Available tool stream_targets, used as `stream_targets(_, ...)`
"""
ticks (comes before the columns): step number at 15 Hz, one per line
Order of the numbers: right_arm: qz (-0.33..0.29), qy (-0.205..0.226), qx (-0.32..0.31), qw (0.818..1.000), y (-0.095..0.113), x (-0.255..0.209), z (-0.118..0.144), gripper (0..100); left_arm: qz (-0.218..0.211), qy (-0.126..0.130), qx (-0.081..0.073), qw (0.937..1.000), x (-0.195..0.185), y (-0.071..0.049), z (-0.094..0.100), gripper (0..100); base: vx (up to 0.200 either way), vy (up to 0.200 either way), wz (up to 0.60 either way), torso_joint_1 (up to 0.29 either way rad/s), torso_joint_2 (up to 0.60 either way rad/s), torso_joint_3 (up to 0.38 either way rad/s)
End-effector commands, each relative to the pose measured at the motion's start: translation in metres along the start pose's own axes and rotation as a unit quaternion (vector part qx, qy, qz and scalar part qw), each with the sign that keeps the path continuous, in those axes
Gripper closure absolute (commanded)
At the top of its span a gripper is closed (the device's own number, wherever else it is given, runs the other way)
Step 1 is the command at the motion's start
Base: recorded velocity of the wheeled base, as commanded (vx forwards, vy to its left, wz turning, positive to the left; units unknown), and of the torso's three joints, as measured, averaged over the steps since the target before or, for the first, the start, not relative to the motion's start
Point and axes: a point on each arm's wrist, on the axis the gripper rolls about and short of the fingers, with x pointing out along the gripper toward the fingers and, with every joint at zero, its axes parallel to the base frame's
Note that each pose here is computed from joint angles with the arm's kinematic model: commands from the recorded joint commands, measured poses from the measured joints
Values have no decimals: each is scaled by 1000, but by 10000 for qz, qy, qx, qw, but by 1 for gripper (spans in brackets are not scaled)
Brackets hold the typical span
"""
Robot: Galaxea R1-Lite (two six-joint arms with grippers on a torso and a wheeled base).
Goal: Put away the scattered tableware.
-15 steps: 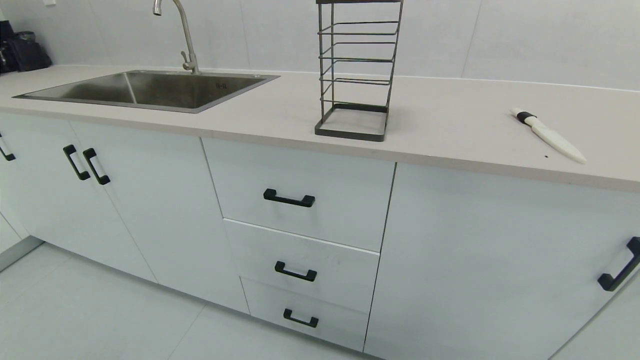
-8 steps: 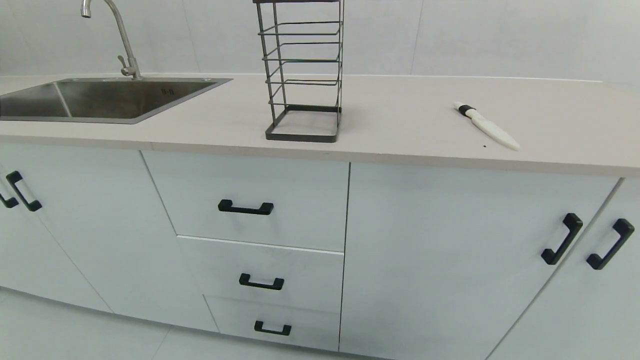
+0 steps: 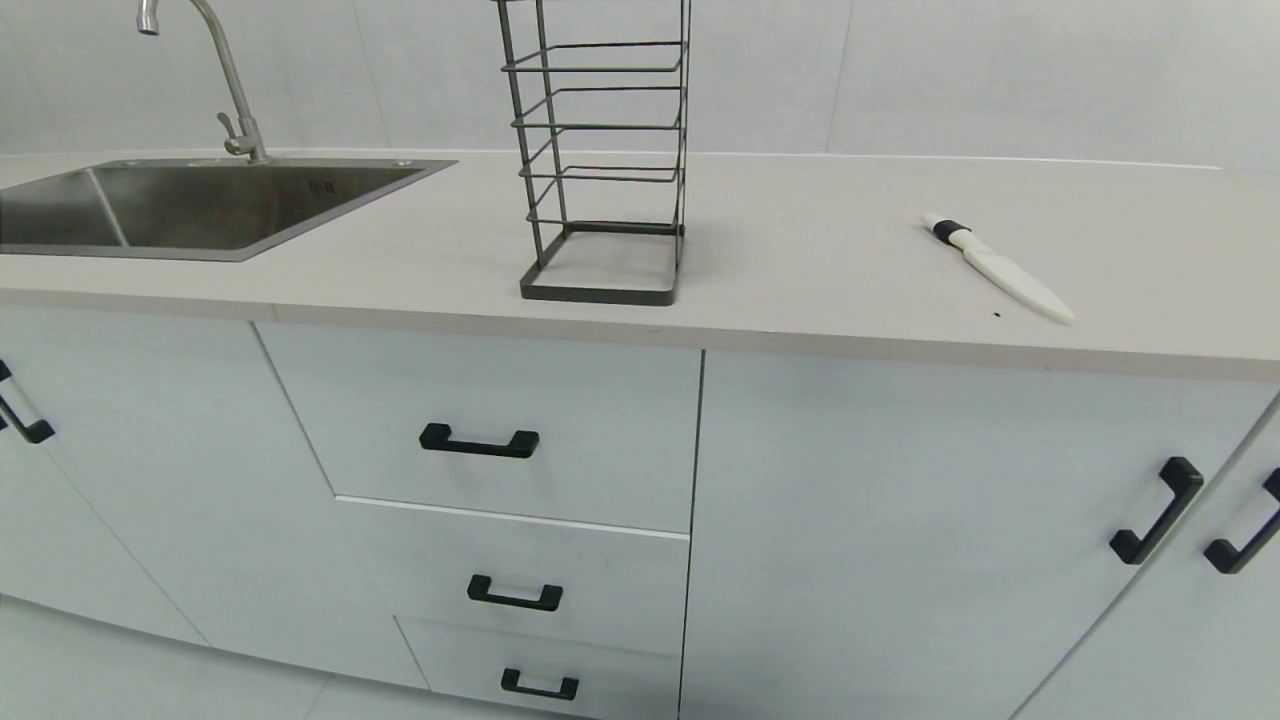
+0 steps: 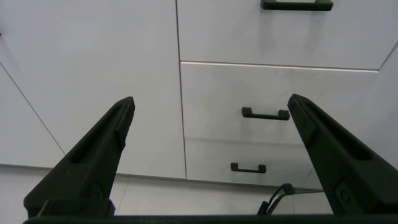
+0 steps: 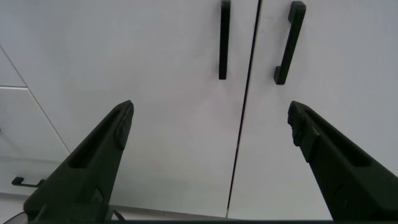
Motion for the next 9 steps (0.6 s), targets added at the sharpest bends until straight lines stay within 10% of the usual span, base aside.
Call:
stream_targets(1, -1, 4, -4, 10000, 0, 0, 0, 0, 1, 8, 1, 10000, 0, 0, 0, 0, 0, 0, 0, 0, 0, 0)
stream_targets(9, -1, -3, -4, 10000, 0, 0, 0, 0, 1, 8, -15, 10000, 0, 0, 0, 0, 0, 0, 0, 207, -247, -135)
